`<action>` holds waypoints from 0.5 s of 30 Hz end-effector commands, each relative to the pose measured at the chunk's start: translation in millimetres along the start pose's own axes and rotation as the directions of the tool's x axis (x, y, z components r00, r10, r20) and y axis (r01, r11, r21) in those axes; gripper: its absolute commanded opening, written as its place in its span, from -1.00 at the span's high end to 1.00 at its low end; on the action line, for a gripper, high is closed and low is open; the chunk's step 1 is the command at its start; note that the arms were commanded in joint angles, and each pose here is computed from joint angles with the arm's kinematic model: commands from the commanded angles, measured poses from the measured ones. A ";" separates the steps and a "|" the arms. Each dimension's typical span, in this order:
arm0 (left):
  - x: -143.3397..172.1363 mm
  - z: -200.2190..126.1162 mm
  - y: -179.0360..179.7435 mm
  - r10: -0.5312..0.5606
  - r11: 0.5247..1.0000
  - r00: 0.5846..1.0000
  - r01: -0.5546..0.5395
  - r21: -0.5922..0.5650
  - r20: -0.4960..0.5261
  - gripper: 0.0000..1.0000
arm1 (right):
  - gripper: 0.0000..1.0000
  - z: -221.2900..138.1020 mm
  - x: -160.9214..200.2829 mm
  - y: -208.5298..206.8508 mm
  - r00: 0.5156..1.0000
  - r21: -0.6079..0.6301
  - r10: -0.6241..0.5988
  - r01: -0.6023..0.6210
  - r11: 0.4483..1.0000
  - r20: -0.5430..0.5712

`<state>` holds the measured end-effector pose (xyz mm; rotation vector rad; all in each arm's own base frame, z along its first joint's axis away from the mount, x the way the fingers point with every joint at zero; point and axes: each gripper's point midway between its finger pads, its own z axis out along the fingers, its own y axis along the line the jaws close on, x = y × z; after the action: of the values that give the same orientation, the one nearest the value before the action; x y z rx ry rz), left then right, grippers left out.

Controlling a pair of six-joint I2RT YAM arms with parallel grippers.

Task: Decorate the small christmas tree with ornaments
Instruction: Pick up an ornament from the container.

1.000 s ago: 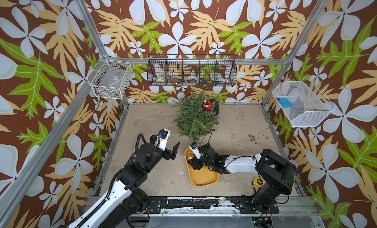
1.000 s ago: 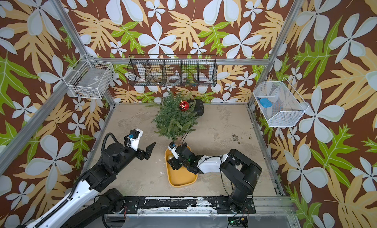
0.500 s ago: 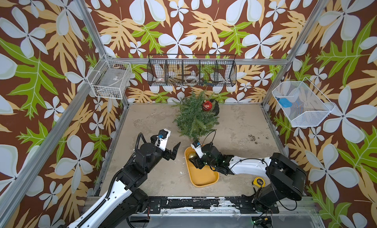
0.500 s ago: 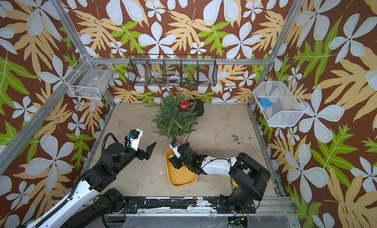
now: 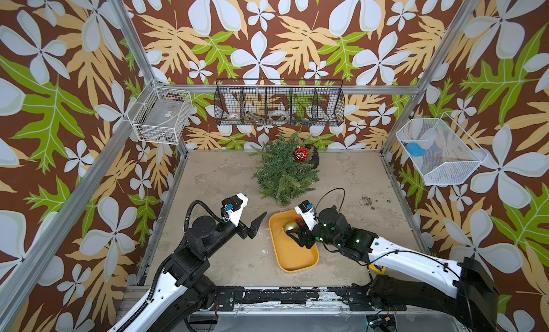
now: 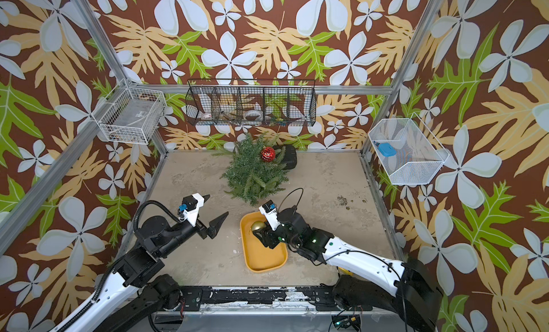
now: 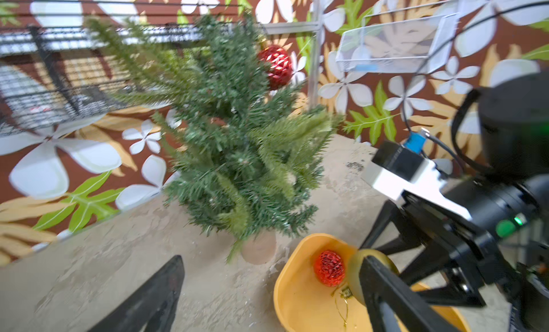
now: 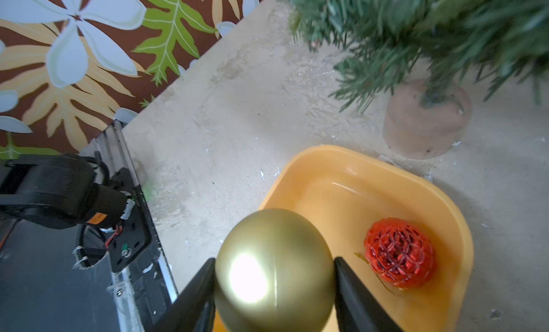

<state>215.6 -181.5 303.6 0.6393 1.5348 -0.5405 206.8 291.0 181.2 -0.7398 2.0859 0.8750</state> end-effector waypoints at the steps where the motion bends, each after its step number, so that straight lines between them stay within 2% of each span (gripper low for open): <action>1: -22.5 -6.1 -34.6 0.060 0.978 0.991 -0.082 0.193 0.115 -0.83 | -0.18 -23.7 -2.0 15.5 0.999 -0.092 0.006 -0.010 0.996 -0.043; 6: -27.7 -17.5 -73.3 0.128 0.900 0.969 -0.203 0.387 0.210 -0.79 | -0.18 -63.0 -35.4 47.5 0.999 -0.212 -0.035 0.035 0.977 0.005; 11: -47.4 -34.3 -101.5 0.173 0.823 0.929 -0.318 0.470 0.326 -0.86 | -0.18 -88.7 -53.1 78.7 0.999 -0.336 -0.049 0.051 0.940 0.016; 15: -53.7 -39.7 -115.3 0.180 0.775 0.917 -0.355 0.523 0.356 -0.90 | -0.18 -105.8 -65.1 97.8 0.999 -0.415 -0.043 0.053 0.908 0.032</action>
<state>124.1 -238.1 345.7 1.1129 1.0655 -0.8293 146.8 281.3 310.4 -0.9354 1.8778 1.2181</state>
